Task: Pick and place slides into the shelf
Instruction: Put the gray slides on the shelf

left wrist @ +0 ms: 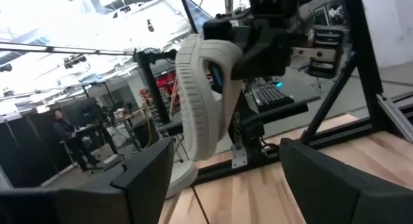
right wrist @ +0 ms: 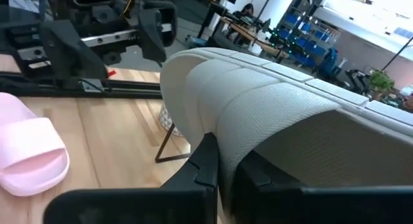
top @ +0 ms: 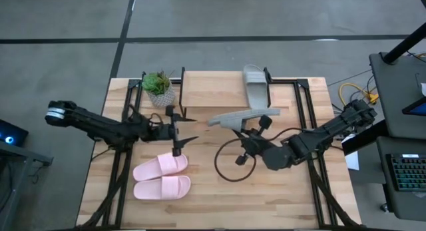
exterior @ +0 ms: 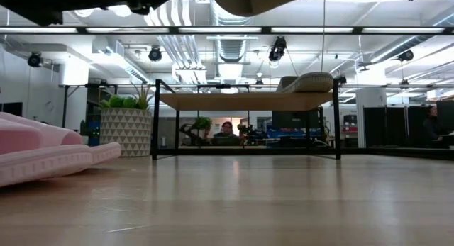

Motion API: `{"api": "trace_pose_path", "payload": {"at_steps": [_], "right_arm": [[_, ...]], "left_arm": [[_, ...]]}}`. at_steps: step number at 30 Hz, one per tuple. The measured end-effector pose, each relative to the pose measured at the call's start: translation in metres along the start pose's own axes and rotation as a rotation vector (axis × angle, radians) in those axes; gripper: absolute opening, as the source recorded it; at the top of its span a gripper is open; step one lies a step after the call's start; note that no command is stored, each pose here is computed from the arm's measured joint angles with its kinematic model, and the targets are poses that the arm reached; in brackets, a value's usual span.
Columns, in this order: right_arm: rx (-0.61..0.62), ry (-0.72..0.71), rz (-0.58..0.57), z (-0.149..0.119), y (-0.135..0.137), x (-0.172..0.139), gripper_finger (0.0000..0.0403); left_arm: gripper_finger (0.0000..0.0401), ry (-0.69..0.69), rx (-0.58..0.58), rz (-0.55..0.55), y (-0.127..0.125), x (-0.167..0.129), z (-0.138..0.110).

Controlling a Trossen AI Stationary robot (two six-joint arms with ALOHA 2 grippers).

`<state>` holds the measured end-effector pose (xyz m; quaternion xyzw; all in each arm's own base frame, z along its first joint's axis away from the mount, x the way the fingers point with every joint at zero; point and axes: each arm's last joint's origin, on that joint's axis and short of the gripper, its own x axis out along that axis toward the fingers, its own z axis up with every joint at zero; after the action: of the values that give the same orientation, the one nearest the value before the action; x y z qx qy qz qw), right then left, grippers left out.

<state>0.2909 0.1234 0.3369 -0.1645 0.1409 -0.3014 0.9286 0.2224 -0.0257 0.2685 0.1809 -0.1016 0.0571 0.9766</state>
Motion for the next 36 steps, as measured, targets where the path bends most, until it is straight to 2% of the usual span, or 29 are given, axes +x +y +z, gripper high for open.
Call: {"api": "trace_pose_path", "payload": {"at_steps": [5,17,24,27,30,36], "right_arm": [[-0.019,-0.003,0.051,0.0,0.002,0.0,0.0009],[-0.056,-0.006,0.038,0.001,0.001,0.003,0.0009],[-0.041,-0.019,0.076,0.002,0.002,0.003,0.0009],[-0.039,-0.026,0.079,0.004,0.002,0.003,0.0009],[-0.049,-0.035,0.084,0.005,0.002,0.003,0.0009],[-0.061,-0.038,0.083,0.006,0.001,0.002,0.0009]], "left_arm": [[0.0267,-0.006,-0.003,0.031,0.004,0.015,0.0],[0.0267,-0.003,-0.001,0.0,-0.001,0.043,0.001],[0.0255,-0.019,-0.004,0.011,0.0,0.052,0.007],[0.023,-0.015,-0.002,0.017,0.001,0.057,0.007],[0.0187,-0.006,0.001,0.022,0.003,0.058,0.005],[0.0057,-0.003,0.004,0.039,0.007,0.057,0.006]]}}
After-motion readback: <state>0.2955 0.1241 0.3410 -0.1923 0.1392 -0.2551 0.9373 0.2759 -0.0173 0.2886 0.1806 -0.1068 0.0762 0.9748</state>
